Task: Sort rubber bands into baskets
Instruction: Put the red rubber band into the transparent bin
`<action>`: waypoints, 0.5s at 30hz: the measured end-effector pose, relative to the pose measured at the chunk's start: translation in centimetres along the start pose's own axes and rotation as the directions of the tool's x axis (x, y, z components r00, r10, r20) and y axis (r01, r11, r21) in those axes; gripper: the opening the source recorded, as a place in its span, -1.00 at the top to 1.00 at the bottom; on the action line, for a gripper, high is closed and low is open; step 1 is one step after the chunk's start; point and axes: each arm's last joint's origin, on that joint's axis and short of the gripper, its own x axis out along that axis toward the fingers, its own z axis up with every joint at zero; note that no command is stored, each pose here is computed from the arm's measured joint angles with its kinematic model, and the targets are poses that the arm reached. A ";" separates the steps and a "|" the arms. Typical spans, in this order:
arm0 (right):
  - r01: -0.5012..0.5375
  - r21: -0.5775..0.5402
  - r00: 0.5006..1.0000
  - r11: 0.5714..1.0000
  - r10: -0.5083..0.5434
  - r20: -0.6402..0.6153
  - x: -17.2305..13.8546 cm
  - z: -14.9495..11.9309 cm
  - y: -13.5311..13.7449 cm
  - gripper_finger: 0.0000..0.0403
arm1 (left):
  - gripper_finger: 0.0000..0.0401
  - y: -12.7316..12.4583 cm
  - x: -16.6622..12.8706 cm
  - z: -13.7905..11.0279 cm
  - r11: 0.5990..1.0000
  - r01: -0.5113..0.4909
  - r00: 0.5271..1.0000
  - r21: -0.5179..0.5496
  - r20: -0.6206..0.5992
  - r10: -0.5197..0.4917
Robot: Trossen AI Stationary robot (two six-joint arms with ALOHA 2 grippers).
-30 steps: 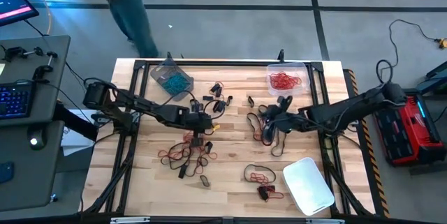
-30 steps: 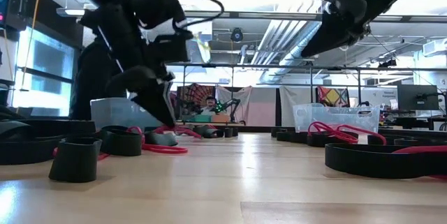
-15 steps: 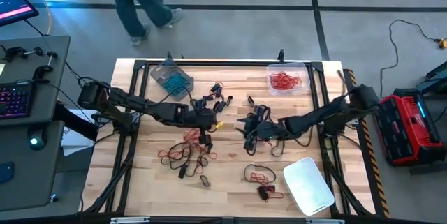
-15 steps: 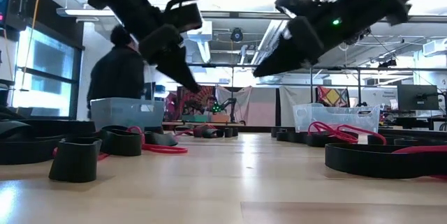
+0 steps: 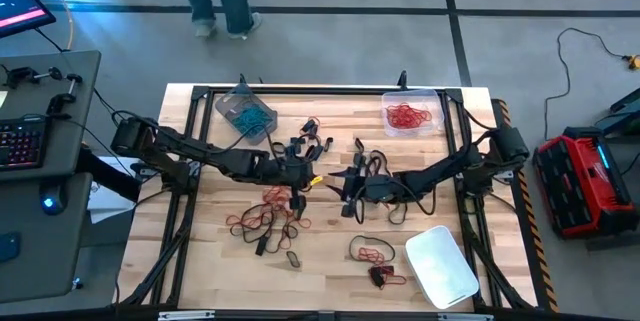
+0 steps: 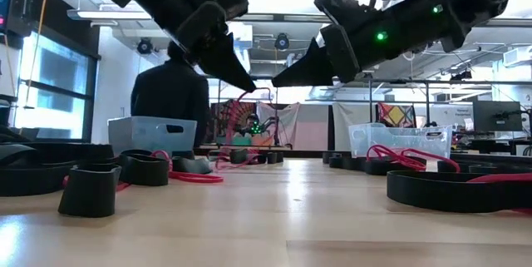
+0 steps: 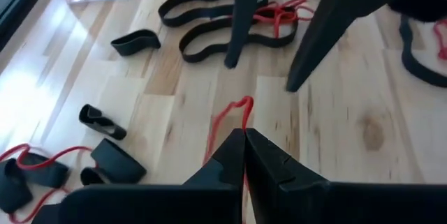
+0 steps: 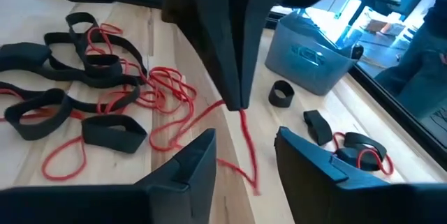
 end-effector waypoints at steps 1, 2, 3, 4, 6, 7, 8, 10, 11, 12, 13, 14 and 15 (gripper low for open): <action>0.002 0.001 1.000 1.000 -0.002 -0.001 0.0 0.0 -0.1 0.35 | 1.00 0.0 0.0 0.1 1.000 0.003 1.000 -0.002 0.009 -0.003; 0.002 0.001 1.000 1.000 -0.002 -0.003 0.1 0.0 -0.1 0.37 | 1.00 0.0 0.0 0.2 1.000 0.004 1.000 -0.005 0.020 -0.004; -0.003 0.001 1.000 1.000 0.003 -0.006 0.1 -0.1 -0.2 0.38 | 1.00 0.0 0.0 0.3 1.000 0.010 1.000 -0.007 0.030 -0.010; -0.007 0.001 1.000 1.000 0.007 -0.007 0.1 -0.1 -0.2 0.40 | 1.00 -0.1 0.0 0.4 1.000 0.022 0.999 -0.010 0.042 -0.022; -0.024 0.003 1.000 1.000 0.024 -0.005 0.2 -0.1 -0.3 0.41 | 1.00 -0.1 0.0 0.6 0.999 0.047 0.997 -0.012 0.062 -0.046; -0.029 0.005 1.000 1.000 0.029 -0.005 0.3 -0.1 -0.4 0.42 | 1.00 -0.2 0.0 0.7 0.999 0.051 0.996 -0.013 0.069 -0.050; -0.031 0.006 0.999 0.999 0.031 -0.005 0.3 -0.1 -0.4 0.42 | 1.00 -0.2 0.0 0.7 0.998 0.058 0.996 -0.012 0.073 -0.057; -0.030 0.016 1.000 0.999 0.031 -0.005 0.3 -0.1 -0.4 0.44 | 1.00 -0.3 -0.1 0.8 0.998 0.063 0.995 -0.011 0.080 -0.061; -0.030 0.016 1.000 0.999 0.030 -0.005 0.3 -0.1 -0.4 0.46 | 1.00 -0.4 -0.1 0.8 0.998 0.067 0.994 -0.005 0.085 -0.066; -0.030 0.016 1.000 0.999 0.030 -0.005 0.3 -0.1 -0.4 0.51 | 1.00 -0.5 -0.1 0.9 0.997 0.075 0.993 -0.001 0.089 -0.075; -0.030 0.017 1.000 0.999 0.030 -0.006 0.3 -0.1 -0.4 0.57 | 1.00 -0.5 -0.1 0.9 0.997 0.077 0.993 0.003 0.092 -0.077; -0.030 0.023 1.000 0.999 0.030 -0.006 0.3 -0.1 -0.4 0.65 | 1.00 -0.6 -0.1 0.9 0.997 0.078 0.992 0.005 0.096 -0.079; -0.030 0.023 1.000 0.999 0.030 -0.006 0.3 -0.1 -0.4 0.75 | 1.00 -0.6 -0.2 1.0 0.997 0.079 0.992 0.006 0.099 -0.079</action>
